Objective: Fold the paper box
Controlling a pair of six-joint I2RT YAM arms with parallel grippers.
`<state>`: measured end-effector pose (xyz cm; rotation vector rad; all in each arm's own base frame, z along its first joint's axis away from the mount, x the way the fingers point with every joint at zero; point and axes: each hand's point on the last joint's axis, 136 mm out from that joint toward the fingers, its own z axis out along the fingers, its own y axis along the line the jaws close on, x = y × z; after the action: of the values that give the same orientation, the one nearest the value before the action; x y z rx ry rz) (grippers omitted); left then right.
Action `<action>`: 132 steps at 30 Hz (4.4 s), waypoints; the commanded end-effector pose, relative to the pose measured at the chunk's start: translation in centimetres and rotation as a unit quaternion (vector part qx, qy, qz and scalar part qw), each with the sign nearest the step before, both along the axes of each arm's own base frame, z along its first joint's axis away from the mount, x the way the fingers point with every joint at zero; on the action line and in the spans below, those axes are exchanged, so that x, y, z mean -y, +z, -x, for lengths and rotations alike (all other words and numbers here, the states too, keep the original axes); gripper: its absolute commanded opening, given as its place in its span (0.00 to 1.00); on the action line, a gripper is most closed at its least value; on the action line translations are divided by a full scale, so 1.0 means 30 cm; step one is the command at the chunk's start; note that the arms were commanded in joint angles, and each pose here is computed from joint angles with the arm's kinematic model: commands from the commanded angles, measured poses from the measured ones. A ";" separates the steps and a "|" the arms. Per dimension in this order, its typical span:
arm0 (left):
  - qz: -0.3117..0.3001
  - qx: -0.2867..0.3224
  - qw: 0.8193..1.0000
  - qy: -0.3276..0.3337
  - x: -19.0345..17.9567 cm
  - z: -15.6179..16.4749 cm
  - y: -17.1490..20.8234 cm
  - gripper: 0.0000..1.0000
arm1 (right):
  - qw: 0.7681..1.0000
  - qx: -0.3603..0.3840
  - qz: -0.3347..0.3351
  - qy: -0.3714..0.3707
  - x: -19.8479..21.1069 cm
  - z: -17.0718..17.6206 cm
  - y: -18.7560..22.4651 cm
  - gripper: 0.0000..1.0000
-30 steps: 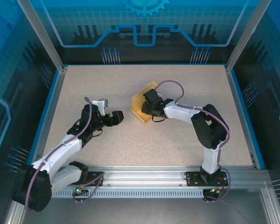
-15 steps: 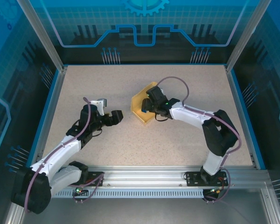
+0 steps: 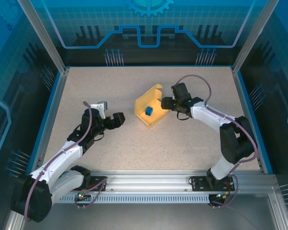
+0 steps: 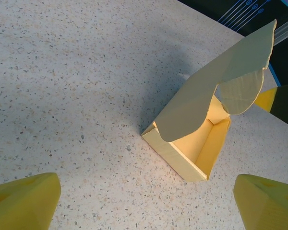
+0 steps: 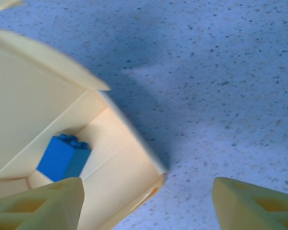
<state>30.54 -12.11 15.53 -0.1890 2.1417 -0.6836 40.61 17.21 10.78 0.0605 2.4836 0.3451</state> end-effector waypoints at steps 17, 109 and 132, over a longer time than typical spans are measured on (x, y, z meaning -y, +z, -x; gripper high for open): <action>0.027 0.008 1.000 0.009 0.006 -0.020 0.032 0.97 | 0.983 -0.077 -0.097 0.136 -0.174 -0.002 -0.185 0.71; -0.132 0.090 0.983 -0.091 0.198 -0.369 -0.082 0.03 | 0.955 0.122 0.157 0.218 -0.210 -0.082 0.018 0.17; -0.128 0.094 0.983 -0.095 0.194 -0.341 -0.059 0.44 | 0.983 0.022 0.007 0.183 -0.096 -0.114 -0.070 0.62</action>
<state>40.86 -17.61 12.11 0.2191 2.0966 -0.4726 44.40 19.72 10.28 -0.4872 2.3713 0.3482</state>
